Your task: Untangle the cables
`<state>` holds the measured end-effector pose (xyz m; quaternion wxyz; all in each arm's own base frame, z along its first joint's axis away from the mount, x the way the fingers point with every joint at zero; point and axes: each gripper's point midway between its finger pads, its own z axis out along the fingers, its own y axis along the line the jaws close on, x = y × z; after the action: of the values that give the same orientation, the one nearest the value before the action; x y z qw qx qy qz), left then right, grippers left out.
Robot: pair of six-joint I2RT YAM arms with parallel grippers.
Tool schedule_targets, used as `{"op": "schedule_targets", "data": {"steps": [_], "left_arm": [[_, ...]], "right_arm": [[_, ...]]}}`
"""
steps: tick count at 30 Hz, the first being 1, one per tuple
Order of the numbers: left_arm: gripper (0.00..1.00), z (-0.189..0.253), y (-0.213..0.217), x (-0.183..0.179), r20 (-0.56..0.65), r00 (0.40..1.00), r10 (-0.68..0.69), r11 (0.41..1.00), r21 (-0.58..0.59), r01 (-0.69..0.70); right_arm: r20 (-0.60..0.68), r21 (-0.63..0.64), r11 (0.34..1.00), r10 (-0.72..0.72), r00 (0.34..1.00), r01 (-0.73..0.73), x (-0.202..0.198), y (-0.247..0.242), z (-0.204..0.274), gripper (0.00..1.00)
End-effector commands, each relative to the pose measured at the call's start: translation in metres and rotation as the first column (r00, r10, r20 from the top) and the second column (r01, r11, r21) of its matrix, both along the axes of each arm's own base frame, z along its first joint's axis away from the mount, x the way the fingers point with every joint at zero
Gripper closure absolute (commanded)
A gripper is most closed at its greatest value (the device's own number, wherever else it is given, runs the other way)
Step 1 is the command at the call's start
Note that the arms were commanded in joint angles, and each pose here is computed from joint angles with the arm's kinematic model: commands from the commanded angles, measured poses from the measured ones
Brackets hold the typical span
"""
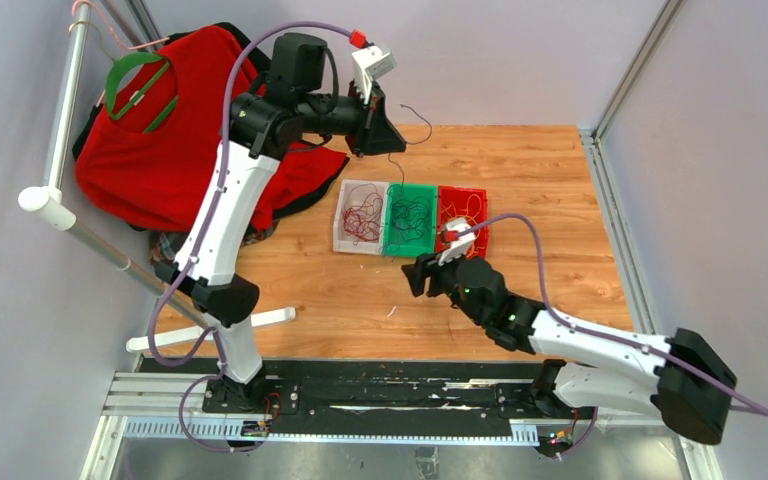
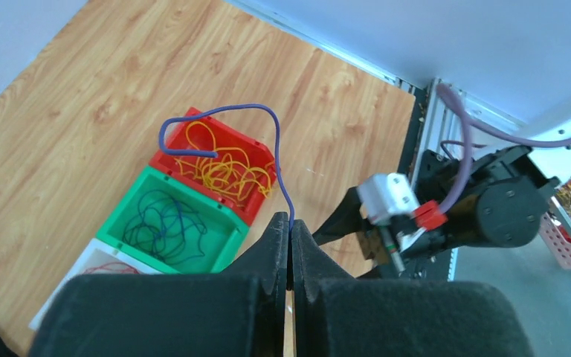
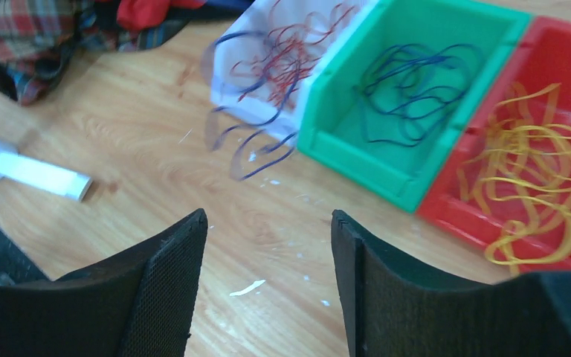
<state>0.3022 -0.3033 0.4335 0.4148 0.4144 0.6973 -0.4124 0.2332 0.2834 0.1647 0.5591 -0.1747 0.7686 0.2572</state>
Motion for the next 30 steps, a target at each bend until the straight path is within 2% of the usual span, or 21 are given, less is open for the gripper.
{"op": "schedule_targets", "data": {"steps": [1, 6, 12, 21, 24, 30], "left_arm": [[0.99, 0.02, -0.005, 0.007, 0.054, 0.998, 0.008, 0.999, -0.035, -0.006], [1.0, 0.014, -0.019, 0.028, 0.066, 0.998, 0.004, 0.999, -0.049, -0.001], [0.99, -0.004, -0.034, 0.056, 0.072, 0.997, 0.014, 0.998, -0.062, -0.009], [0.99, -0.103, -0.041, 0.109, 0.104, 0.992, 0.072, 0.993, 0.089, -0.082], [0.99, -0.12, -0.041, 0.125, 0.134, 0.987, 0.09, 0.986, 0.128, -0.108], [0.99, -0.086, -0.044, 0.122, 0.181, 0.981, 0.076, 0.993, 0.072, -0.091]], "right_arm": [[0.01, -0.001, 0.994, -0.113, 0.994, 0.113, 0.01, -0.044, 0.004, 0.39], [0.04, 0.026, 0.971, -0.237, 0.971, 0.236, 0.016, -0.09, 0.018, 0.33], [0.08, 0.033, 0.931, -0.365, 0.927, 0.364, 0.021, -0.131, 0.031, 0.32], [0.116, 0.035, 0.916, -0.402, 0.908, 0.4, 0.017, -0.15, 0.044, 0.33], [0.119, 0.032, 0.916, -0.4, 0.909, 0.399, 0.016, -0.151, 0.045, 0.33], [0.115, 0.021, 0.915, -0.402, 0.908, 0.402, 0.016, -0.153, 0.042, 0.34]]}}
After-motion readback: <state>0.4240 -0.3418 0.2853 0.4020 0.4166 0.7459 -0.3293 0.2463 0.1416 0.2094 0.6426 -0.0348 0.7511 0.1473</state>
